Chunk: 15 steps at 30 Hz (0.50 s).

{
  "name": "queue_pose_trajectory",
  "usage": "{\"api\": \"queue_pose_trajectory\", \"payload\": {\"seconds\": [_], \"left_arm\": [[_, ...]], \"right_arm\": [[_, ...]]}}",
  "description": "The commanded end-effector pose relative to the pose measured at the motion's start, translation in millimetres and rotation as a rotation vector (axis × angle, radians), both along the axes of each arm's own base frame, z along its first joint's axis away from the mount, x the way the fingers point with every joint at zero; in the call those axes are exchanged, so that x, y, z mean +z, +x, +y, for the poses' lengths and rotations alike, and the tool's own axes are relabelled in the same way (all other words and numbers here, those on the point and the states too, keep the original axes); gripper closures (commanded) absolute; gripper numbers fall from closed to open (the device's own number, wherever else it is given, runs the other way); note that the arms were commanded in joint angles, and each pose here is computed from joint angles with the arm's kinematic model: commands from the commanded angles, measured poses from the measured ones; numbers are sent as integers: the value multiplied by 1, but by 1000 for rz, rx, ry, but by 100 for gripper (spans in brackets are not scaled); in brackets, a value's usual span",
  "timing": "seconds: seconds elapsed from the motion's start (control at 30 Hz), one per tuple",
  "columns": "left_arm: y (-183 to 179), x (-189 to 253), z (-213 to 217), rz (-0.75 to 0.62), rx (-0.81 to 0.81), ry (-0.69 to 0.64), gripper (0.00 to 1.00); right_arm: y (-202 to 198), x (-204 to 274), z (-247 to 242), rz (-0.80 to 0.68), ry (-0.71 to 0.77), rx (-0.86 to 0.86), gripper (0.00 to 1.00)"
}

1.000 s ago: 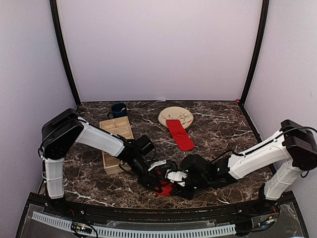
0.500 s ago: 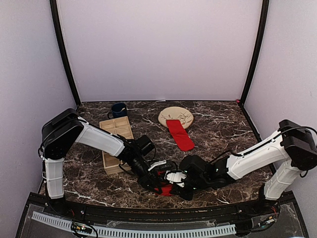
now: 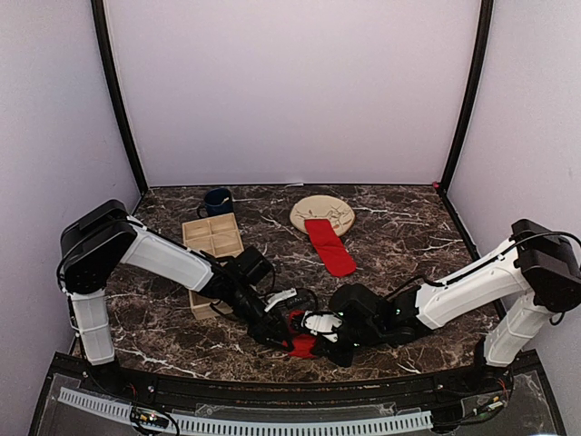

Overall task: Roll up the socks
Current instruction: Roll the sock at the center of the board.

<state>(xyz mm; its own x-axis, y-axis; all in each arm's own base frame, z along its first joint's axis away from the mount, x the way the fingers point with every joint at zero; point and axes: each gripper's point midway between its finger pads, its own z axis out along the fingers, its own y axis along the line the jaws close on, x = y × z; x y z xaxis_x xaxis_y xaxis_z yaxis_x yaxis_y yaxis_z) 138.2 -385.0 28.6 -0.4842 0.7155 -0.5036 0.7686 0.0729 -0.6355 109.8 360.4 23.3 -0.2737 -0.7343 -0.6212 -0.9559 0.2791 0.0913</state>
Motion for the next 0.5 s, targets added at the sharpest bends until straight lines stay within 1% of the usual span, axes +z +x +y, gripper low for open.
{"api": "queue_pose_trajectory", "payload": {"seconds": [0.0,0.17,0.2,0.37,0.47], "left_arm": [[20,1,7,-68,102,23,62],[21,2,7,-66,116,16,62],[21,2,8,-66,117,17,62],[19,0,13,-72,130,26,62],[24,-3,18,-101,159,46,62]], "right_arm": [[-4,-1,-2,17,9,-7,100],[-4,-2,-4,25,10,-19,100],[-3,8,-1,17,39,-21,100],[-1,9,-3,27,50,-43,100],[1,9,-5,33,53,-59,100]]}}
